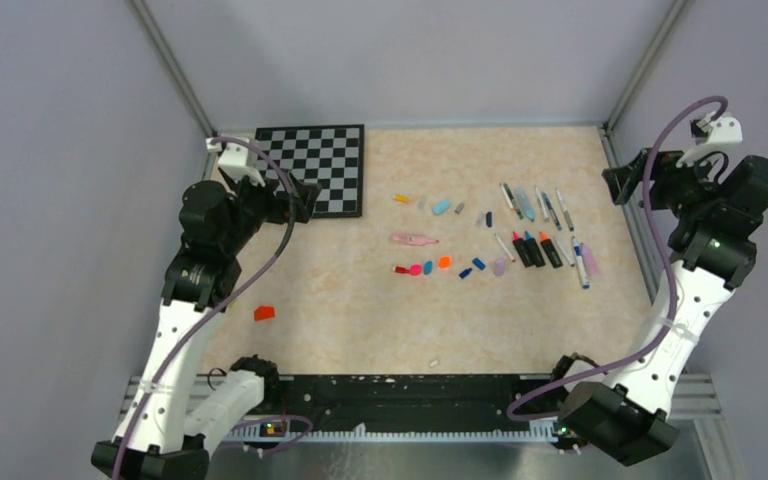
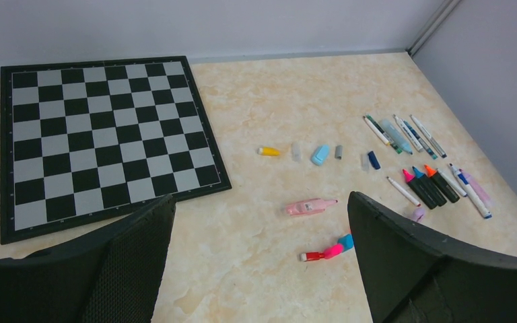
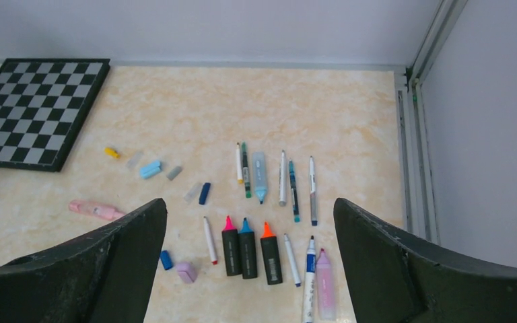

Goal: Open the pen caps
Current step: Reset both arms

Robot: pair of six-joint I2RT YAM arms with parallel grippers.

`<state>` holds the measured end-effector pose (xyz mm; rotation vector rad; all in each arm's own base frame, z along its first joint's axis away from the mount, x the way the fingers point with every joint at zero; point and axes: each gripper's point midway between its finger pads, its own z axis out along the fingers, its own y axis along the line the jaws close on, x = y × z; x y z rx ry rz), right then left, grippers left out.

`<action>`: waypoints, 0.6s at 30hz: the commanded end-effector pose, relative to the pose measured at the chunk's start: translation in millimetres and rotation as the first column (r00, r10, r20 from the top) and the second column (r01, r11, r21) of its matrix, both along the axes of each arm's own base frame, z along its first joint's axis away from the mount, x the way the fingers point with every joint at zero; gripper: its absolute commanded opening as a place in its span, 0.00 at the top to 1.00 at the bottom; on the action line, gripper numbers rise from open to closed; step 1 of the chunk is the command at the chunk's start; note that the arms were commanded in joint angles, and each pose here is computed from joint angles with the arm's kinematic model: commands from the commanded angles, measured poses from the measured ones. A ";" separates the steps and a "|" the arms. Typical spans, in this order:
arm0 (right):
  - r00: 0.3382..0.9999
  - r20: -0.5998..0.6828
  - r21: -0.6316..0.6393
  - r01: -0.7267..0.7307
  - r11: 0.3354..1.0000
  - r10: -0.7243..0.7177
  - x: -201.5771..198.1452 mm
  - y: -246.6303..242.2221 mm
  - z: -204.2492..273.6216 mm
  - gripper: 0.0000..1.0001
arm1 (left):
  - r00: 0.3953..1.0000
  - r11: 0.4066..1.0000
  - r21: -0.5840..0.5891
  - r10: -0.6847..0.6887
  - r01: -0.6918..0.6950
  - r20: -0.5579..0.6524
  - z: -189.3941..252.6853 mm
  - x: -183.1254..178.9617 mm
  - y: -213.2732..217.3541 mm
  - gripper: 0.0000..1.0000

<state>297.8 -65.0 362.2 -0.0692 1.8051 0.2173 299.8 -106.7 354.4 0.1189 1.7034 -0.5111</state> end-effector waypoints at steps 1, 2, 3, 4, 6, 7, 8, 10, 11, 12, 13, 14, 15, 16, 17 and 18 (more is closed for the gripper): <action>0.995 0.089 0.024 0.043 0.999 -0.045 -8.3 4.0 24.7 0.09 | 0.999 1.000 0.011 -0.019 0.019 0.044 17.7 -10.2 0.6 0.01; 0.994 0.098 0.024 0.038 0.999 -0.040 -9.3 5.9 25.3 0.09 | 0.999 1.000 0.011 -0.018 0.018 0.044 17.3 -11.1 0.9 0.01; 0.994 0.107 0.020 0.034 0.999 -0.036 -10.3 7.3 26.1 0.09 | 0.999 1.000 0.010 -0.018 0.017 0.042 15.8 -11.3 1.0 0.01; 0.993 0.114 0.028 0.030 0.999 -0.033 -11.3 9.4 27.0 0.09 | 0.999 1.000 0.009 -0.017 0.017 0.040 14.8 -11.6 1.0 0.01; 0.992 0.124 0.044 0.026 0.999 -0.031 -13.3 12.7 28.6 0.09 | 0.999 1.000 0.008 -0.020 0.020 0.033 12.1 -11.5 0.4 0.01; 0.991 0.134 0.040 0.023 0.999 -0.028 -14.3 14.2 30.9 0.08 | 0.999 1.000 0.007 -0.021 0.021 0.032 11.2 -11.8 0.2 0.01; 0.990 0.139 0.040 0.020 0.999 -0.026 -15.1 15.4 32.2 0.08 | 0.999 1.000 0.007 -0.021 0.021 0.031 10.7 -11.9 0.2 0.01; 0.989 0.145 0.041 0.017 0.999 -0.023 -15.9 16.7 33.7 0.08 | 0.999 1.000 0.005 -0.024 0.024 0.032 10.6 -12.6 -0.2 0.01; 0.989 0.145 0.041 0.015 0.999 -0.021 -16.2 17.2 33.5 0.07 | 0.999 1.000 0.006 -0.025 0.024 0.032 10.1 -13.1 -0.2 0.01; 0.989 0.145 0.042 0.013 0.999 -0.019 -16.3 17.6 33.4 0.07 | 0.999 1.000 0.007 -0.024 0.024 0.032 10.1 -13.0 -0.1 0.01; 0.989 0.145 0.044 0.012 0.999 -0.018 -16.3 17.9 32.3 0.07 | 0.999 1.000 0.008 -0.024 0.024 0.035 10.5 -13.2 0.0 0.01; 0.989 0.144 0.047 0.011 0.999 -0.017 -16.1 18.0 31.7 0.07 | 0.999 1.000 0.010 -0.023 0.023 0.036 10.9 -13.5 0.4 0.01; 0.989 0.146 0.047 0.011 0.999 -0.018 -16.2 17.9 31.0 0.07 | 0.999 1.000 0.011 -0.022 0.022 0.036 10.9 -13.6 0.6 0.01; 0.989 0.147 0.048 0.010 0.999 -0.017 -16.4 18.3 30.0 0.07 | 0.999 1.000 0.013 -0.022 0.021 0.034 10.1 -13.2 0.7 0.01; 0.989 0.147 0.049 0.011 0.999 -0.018 -16.2 18.1 28.9 0.07 | 0.999 1.000 0.015 -0.021 0.021 0.035 10.0 -13.2 1.0 0.01; 0.989 0.149 0.047 0.011 0.999 -0.018 -16.2 18.1 28.7 0.07 | 0.999 1.000 0.016 -0.021 0.021 0.035 10.1 -13.4 1.0 0.01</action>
